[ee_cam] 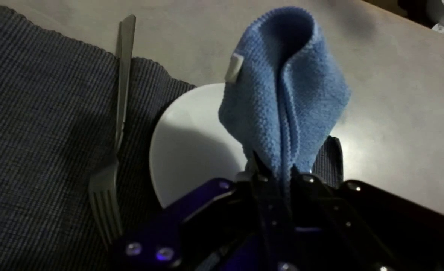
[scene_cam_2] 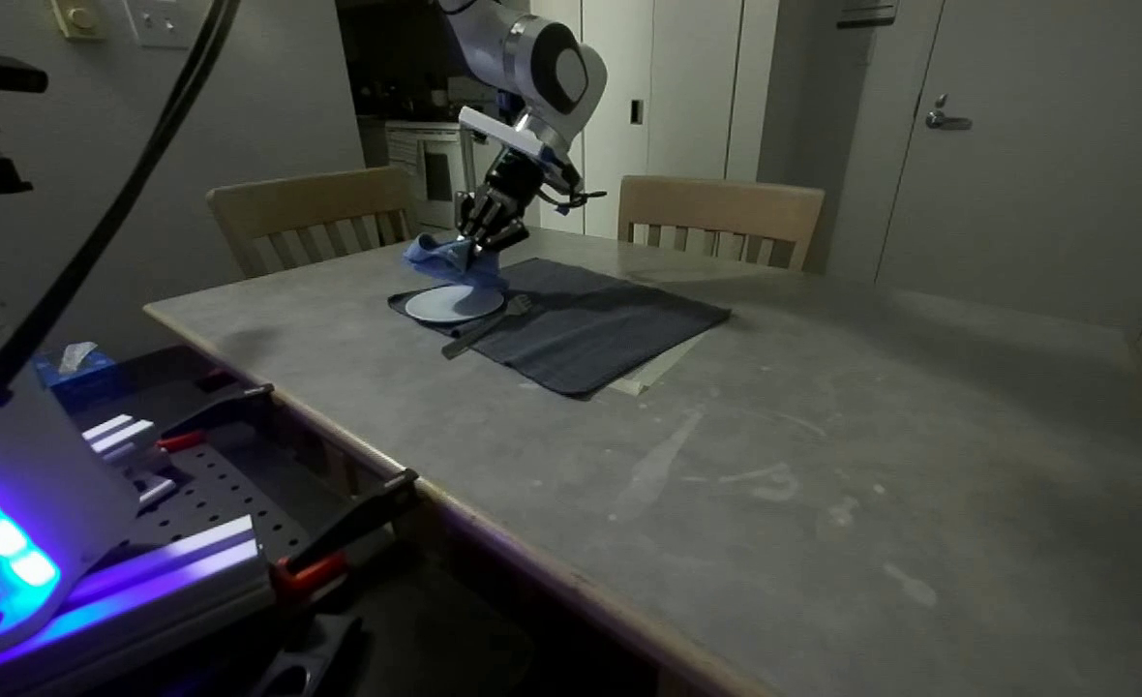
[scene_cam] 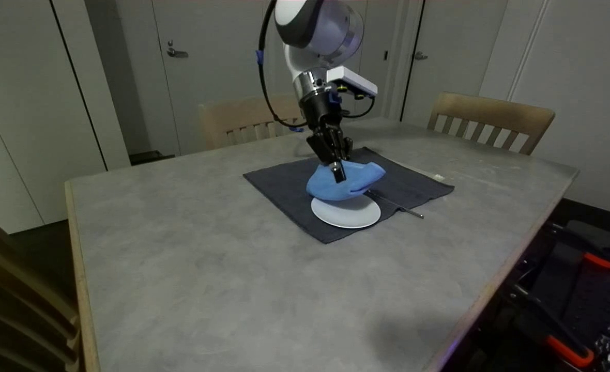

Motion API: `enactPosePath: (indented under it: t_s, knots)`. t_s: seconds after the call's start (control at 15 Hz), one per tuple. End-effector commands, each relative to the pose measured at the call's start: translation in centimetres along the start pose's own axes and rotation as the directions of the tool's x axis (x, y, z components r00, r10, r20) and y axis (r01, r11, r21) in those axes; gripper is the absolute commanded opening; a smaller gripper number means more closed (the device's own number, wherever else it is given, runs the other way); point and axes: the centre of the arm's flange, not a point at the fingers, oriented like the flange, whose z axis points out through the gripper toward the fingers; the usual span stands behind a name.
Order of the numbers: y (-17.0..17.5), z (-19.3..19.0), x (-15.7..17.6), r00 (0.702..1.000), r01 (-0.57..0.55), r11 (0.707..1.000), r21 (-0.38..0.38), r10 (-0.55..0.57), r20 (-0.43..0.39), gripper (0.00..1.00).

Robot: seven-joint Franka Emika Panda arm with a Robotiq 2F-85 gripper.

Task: Wipe the plate with the blue cloth and then put the fork on the plate

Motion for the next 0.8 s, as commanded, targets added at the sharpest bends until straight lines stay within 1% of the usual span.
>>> enactPosePath:
  t_s: [0.0,0.2,0.6,0.73]
  knots:
    - [0.6,1.1,-1.6,1.000,-0.003,0.999,0.040,0.001,0.029,0.02]
    - [0.8,2.2,-1.4,1.000,-0.003,0.999,0.043,0.002,0.027,0.02]
    - [2.3,4.6,-0.3,0.994,-0.031,0.993,0.116,0.043,-0.103,0.02]
    - [3.0,5.6,-0.3,0.992,-0.038,0.989,0.146,0.055,-0.116,0.02]
